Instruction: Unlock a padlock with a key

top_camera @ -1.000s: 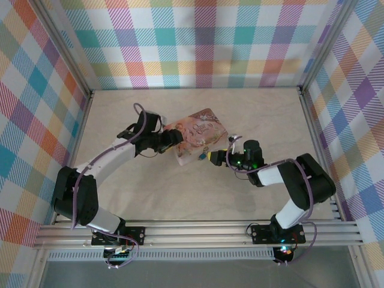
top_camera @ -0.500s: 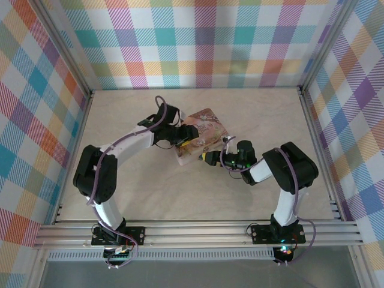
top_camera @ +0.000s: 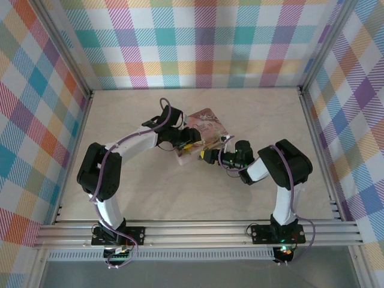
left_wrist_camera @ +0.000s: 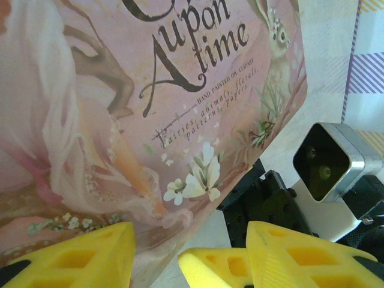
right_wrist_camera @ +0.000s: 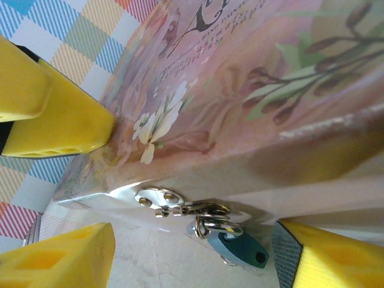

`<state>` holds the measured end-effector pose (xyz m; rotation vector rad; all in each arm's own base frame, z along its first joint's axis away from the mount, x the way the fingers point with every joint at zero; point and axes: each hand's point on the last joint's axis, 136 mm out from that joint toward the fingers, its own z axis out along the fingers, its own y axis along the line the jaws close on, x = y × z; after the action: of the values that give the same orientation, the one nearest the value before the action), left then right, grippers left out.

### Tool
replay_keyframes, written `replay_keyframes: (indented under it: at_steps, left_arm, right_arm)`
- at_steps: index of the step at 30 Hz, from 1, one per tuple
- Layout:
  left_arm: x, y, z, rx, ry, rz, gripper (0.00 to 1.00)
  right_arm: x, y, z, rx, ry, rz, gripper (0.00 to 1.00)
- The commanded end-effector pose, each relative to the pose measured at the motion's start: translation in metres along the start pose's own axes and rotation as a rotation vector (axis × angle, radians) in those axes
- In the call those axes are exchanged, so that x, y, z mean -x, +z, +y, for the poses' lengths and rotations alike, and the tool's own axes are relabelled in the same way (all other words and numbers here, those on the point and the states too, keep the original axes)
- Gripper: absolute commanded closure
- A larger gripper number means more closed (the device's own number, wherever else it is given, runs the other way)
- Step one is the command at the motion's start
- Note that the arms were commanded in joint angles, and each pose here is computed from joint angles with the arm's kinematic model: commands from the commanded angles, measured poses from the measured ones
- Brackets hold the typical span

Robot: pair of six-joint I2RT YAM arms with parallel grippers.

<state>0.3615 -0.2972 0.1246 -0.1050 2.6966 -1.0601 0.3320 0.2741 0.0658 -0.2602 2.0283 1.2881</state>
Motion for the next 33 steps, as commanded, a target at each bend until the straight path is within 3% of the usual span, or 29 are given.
replay_keyframes:
  at_steps: [1,33]
  left_arm:
    - [-0.004,0.004,0.002,0.016,0.012,0.019,0.48]
    - [-0.006,0.005,0.006,0.026,0.01,0.018,0.48]
  right_arm:
    - [0.007,0.005,0.009,0.051,-0.026,-0.021,0.31]
    - [0.001,0.013,0.021,0.143,-0.025,0.0,0.56]
